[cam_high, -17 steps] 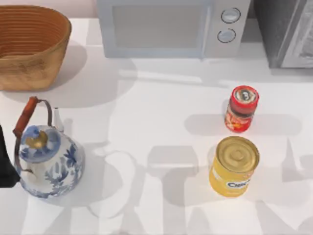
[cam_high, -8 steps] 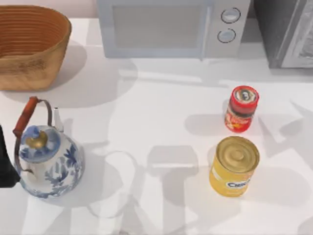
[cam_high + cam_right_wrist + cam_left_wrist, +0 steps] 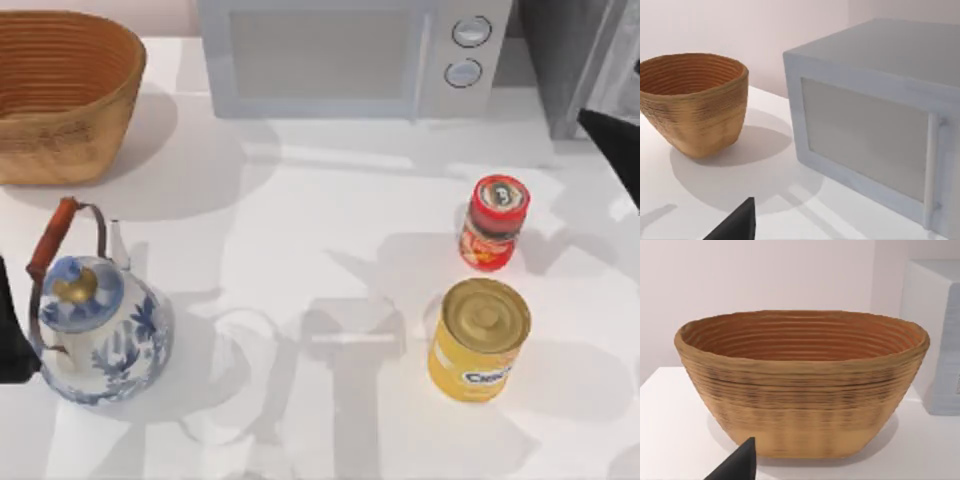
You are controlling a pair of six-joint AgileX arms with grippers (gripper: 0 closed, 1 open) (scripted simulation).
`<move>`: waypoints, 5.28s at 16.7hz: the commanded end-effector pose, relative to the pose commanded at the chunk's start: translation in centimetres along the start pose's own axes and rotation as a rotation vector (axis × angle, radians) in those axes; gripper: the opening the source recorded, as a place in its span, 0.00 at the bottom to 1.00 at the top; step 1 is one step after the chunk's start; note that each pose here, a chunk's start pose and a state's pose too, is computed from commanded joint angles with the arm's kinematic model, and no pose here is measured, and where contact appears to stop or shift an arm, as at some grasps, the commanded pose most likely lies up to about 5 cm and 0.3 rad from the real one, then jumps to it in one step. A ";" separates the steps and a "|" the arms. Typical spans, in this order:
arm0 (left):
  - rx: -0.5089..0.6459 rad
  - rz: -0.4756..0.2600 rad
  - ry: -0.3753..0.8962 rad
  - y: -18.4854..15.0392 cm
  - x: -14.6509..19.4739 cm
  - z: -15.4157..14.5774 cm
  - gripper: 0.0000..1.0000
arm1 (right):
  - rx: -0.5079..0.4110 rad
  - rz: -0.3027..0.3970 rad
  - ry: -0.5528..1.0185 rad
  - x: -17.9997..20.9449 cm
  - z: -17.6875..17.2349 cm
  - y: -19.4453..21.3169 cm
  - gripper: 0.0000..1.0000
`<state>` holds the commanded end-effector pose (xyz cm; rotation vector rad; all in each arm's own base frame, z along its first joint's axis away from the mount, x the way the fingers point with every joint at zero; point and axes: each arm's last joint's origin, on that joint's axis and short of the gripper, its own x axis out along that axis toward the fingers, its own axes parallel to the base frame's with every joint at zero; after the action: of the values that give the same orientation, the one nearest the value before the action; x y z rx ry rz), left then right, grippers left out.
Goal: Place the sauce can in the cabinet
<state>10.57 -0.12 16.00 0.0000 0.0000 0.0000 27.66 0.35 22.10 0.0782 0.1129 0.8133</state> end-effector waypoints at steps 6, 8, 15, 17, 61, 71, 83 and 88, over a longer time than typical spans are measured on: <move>0.000 0.000 0.000 0.0 0.0 0.0 1.00 | 0.097 0.275 0.062 4.4 -5.6 -5.8 1.00; 0.000 0.000 0.000 0.0 0.0 0.0 1.00 | 0.109 0.360 0.069 5.5 -7.9 -7.4 1.00; 0.000 0.000 0.000 0.0 0.0 0.0 1.00 | 0.021 0.617 0.033 8.0 -15.6 -11.5 1.00; 0.000 0.000 0.000 0.0 0.0 0.0 1.00 | -0.028 0.671 0.013 8.4 -17.2 -12.3 1.00; 0.000 0.000 0.000 0.0 0.0 0.0 1.00 | -0.121 0.746 -0.022 13.3 -19.6 -9.2 0.55; 0.000 0.000 0.000 0.0 0.0 0.0 1.00 | -0.121 0.746 -0.022 13.3 -19.6 -9.2 0.00; 0.000 0.000 0.000 0.0 0.0 0.0 1.00 | -0.156 0.748 -0.039 13.9 -15.9 -9.0 0.00; 0.000 0.000 0.000 0.0 0.0 0.0 1.00 | -0.119 0.712 -0.034 13.1 -10.5 -9.0 0.00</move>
<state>10.57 -0.12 16.00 0.0000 0.0000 0.0000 41.69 4.03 9.73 0.0177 -0.0007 1.5266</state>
